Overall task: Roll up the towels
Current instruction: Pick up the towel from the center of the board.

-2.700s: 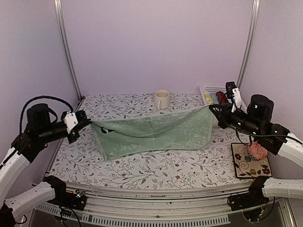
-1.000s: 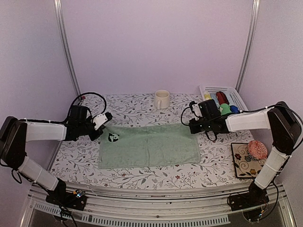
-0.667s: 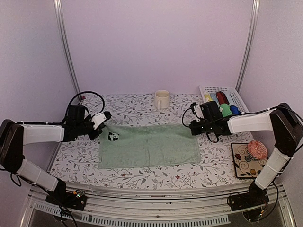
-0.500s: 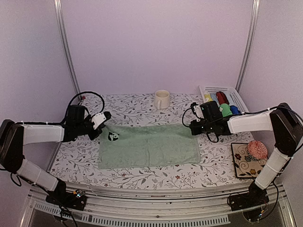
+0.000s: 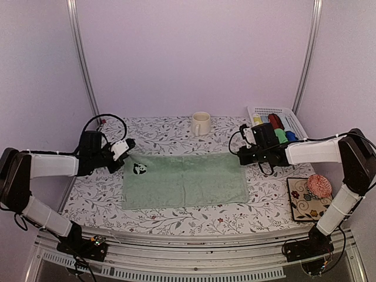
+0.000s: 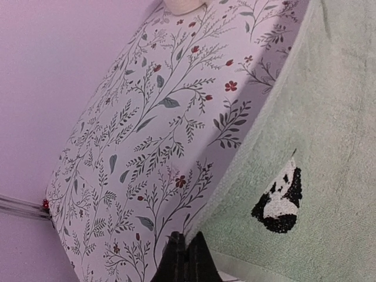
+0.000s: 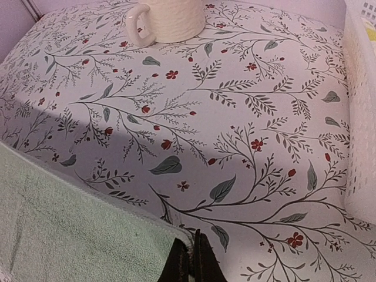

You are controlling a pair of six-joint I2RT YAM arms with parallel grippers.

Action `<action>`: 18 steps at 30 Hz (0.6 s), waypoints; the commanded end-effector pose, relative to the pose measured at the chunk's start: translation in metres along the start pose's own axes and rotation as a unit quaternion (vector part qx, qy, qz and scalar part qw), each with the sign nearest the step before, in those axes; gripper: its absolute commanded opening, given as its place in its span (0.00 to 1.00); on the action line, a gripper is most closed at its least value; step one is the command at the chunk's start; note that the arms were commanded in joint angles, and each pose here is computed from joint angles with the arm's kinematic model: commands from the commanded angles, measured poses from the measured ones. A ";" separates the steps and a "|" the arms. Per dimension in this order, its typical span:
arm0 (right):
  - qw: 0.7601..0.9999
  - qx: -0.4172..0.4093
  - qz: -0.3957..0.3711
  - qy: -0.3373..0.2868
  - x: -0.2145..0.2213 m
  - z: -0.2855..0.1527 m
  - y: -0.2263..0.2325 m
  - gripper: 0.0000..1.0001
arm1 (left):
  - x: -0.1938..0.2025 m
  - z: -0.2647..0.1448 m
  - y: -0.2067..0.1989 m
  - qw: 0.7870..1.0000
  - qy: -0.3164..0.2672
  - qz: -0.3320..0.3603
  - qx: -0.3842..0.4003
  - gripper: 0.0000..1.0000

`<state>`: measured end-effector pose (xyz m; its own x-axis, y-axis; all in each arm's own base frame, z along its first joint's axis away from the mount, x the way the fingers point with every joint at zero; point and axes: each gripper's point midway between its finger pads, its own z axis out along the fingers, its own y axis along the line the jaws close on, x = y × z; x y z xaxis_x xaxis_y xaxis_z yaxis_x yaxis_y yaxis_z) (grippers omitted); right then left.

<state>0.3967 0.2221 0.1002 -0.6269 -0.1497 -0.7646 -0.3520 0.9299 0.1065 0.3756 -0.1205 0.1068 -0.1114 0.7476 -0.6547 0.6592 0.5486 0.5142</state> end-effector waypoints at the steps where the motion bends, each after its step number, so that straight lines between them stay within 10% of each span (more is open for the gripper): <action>1: 0.999 -0.032 0.004 -0.009 -0.005 -0.014 0.008 0.02 | 0.002 -0.008 -0.018 0.999 -0.022 0.025 0.028 0.00; 18: 0.992 -0.124 0.011 0.023 0.034 -0.034 0.042 0.02 | 0.010 -0.045 -0.069 0.993 -0.062 0.055 0.087 0.00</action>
<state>0.3455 0.2408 0.0929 -0.6735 -0.1655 -0.7205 -0.4827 0.8366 0.2591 0.3131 -0.1312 0.0975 0.0155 0.7468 -0.6648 0.7512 0.4302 0.5007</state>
